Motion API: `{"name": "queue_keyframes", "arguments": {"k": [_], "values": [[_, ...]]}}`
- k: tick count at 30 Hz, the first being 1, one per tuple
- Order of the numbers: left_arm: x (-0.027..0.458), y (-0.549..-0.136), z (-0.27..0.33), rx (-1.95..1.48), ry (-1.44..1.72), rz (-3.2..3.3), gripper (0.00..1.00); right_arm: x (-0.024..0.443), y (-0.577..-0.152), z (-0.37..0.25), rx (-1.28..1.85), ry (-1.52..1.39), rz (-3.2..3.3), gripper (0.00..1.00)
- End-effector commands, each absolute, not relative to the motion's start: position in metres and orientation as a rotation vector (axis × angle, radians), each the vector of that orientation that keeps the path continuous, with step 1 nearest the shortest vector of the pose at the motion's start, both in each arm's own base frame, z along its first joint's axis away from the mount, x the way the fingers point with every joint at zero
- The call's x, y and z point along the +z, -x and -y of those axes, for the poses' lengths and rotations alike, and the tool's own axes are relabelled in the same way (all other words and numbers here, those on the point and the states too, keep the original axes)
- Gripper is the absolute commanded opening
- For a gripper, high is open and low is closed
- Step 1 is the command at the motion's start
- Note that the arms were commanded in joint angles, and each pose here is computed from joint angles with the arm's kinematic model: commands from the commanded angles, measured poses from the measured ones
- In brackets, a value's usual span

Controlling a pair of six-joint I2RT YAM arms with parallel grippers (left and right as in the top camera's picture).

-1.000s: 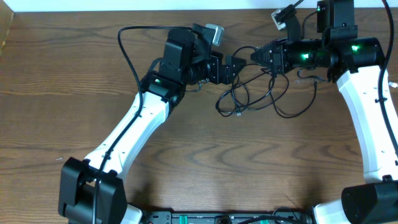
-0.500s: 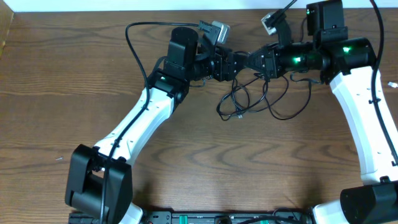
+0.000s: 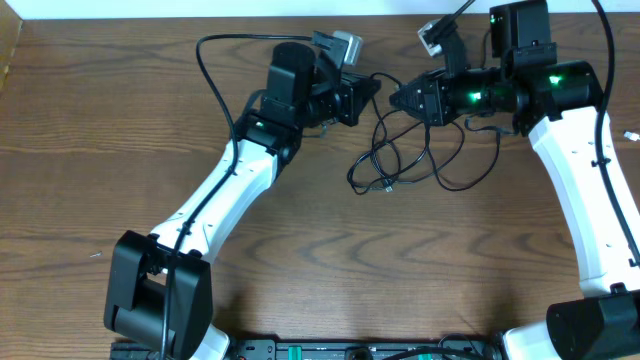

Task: Untangle cables

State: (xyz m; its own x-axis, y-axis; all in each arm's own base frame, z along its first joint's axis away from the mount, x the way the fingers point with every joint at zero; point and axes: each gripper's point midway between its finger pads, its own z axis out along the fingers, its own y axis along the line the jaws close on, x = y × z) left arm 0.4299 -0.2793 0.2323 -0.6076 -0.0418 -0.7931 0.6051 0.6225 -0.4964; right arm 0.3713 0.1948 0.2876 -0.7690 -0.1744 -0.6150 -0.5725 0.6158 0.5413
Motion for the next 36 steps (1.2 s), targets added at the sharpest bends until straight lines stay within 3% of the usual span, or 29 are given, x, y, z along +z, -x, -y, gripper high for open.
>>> {"name": "queue_keyframes", "arguments": {"k": [1, 11, 27, 36], "values": [[0.237, -0.448, 0.250, -0.937, -0.338, -2.037, 0.08, 0.297, -0.376, -0.179, 0.962, 0.556, -2.314, 0.15], [0.265, -0.443, 0.228, -0.913, -0.305, -2.003, 0.07, 0.285, -0.389, -0.157, 0.808, 0.482, -2.366, 0.27], [0.326, -0.418, 0.212, -0.900, -0.313, -1.887, 0.07, 0.261, -0.399, -0.149, 0.745, 0.443, -2.440, 0.31], [0.378, -0.401, 0.187, -0.877, -0.282, -1.761, 0.07, 0.245, -0.406, -0.150, 0.752, 0.436, -2.477, 0.47]]}}
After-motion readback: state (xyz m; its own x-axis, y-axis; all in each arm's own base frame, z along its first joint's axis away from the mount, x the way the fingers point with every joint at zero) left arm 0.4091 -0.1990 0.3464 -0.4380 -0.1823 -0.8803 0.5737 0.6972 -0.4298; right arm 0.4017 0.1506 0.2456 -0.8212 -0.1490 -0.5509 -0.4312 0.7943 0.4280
